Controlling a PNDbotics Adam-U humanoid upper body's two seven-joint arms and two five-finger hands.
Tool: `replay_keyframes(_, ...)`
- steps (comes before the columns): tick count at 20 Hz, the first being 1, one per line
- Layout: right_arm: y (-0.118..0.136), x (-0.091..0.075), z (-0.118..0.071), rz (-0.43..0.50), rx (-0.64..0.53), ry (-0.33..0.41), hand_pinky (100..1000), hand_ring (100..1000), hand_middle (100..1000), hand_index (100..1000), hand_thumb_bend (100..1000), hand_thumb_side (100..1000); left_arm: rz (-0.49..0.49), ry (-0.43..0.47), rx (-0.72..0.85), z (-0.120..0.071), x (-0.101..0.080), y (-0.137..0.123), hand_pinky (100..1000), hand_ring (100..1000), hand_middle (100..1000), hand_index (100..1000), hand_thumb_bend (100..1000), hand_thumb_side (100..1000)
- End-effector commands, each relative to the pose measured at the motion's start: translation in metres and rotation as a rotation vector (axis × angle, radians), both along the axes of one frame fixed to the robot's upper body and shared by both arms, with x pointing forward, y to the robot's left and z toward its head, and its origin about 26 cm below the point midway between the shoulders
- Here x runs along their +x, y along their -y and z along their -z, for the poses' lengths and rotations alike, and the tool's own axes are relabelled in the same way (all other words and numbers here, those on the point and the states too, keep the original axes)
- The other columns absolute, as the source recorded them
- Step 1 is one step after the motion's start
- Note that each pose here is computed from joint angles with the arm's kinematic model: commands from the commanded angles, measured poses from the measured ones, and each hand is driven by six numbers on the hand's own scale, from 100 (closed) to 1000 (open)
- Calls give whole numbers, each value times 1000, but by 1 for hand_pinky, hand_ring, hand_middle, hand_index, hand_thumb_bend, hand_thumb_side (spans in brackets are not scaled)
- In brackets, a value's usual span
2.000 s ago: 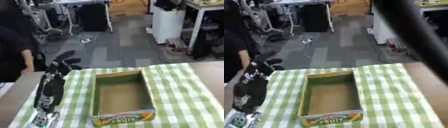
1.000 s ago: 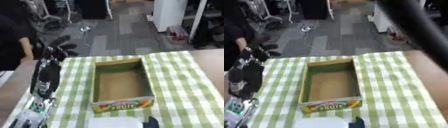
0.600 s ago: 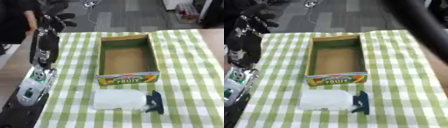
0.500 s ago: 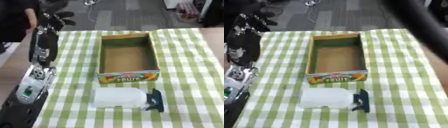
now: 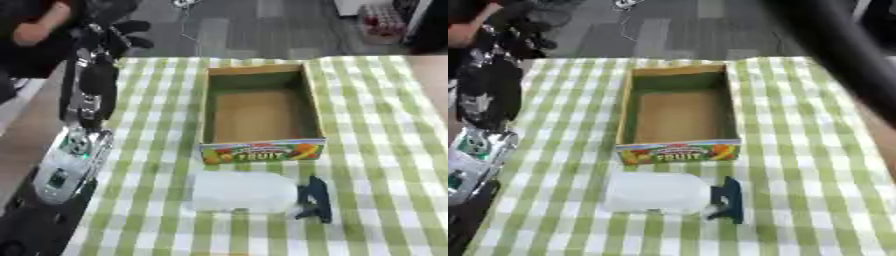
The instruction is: Pick up objects on the table and place them in the box.
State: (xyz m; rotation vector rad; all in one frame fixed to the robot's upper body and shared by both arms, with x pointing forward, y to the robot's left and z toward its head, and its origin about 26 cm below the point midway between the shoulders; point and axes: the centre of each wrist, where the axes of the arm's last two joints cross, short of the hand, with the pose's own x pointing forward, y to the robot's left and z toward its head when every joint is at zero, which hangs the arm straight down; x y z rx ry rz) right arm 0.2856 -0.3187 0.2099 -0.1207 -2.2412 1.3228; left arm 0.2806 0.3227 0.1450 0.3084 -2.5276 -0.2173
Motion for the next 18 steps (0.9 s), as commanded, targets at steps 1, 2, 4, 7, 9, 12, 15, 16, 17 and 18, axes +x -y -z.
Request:
replay_keyframes(1, -1, -1, -18, -8, -177, 56, 688, 811, 795, 852, 346, 1000, -3, 19, 42, -9, -1, -4, 615, 754, 816, 871, 547, 908)
replay_keyframes(2, -2, 0, -22, -11, -232, 65, 692, 824, 797, 853, 346, 1000, -1, 19, 44, -9, -1, -4, 615, 754, 816, 871, 547, 908)
replay_keyframes(4, -4, 1, -28, -16, -333, 81, 706, 862, 801, 855, 366, 1000, 2, 19, 47, -10, -1, -4, 615, 754, 816, 871, 548, 907)
replay_keyframes(7, -9, 3, -35, -31, -449, 92, 714, 862, 806, 862, 385, 1000, 4, 17, 49, -9, -1, -4, 614, 754, 816, 871, 548, 907)
replay_keyframes(9, -12, 4, -37, -42, -492, 87, 726, 864, 808, 864, 405, 1000, 5, 15, 49, -9, -2, -4, 614, 754, 816, 871, 548, 907)
replay_keyframes(12, -18, 5, -38, -61, -519, 75, 734, 862, 808, 865, 407, 1000, 8, 14, 49, -9, -1, -3, 614, 754, 816, 871, 549, 907)
replay_keyframes(15, -24, 7, -39, -88, -519, 75, 736, 858, 807, 867, 403, 1000, 7, 15, 50, -9, -2, -4, 614, 753, 816, 871, 549, 907)
replay_keyframes(16, -26, 7, -40, -101, -520, 78, 736, 857, 808, 868, 403, 1000, 8, 15, 51, -9, -2, -4, 614, 753, 816, 871, 550, 907)
replay_keyframes(17, -27, 8, -41, -111, -519, 79, 737, 857, 807, 867, 403, 1000, 8, 15, 51, -9, -2, -4, 614, 753, 816, 871, 550, 907)
replay_keyframes(18, -29, 8, -42, -126, -519, 84, 738, 856, 807, 867, 419, 1000, 10, 15, 52, -10, -2, -4, 614, 754, 816, 871, 549, 907)
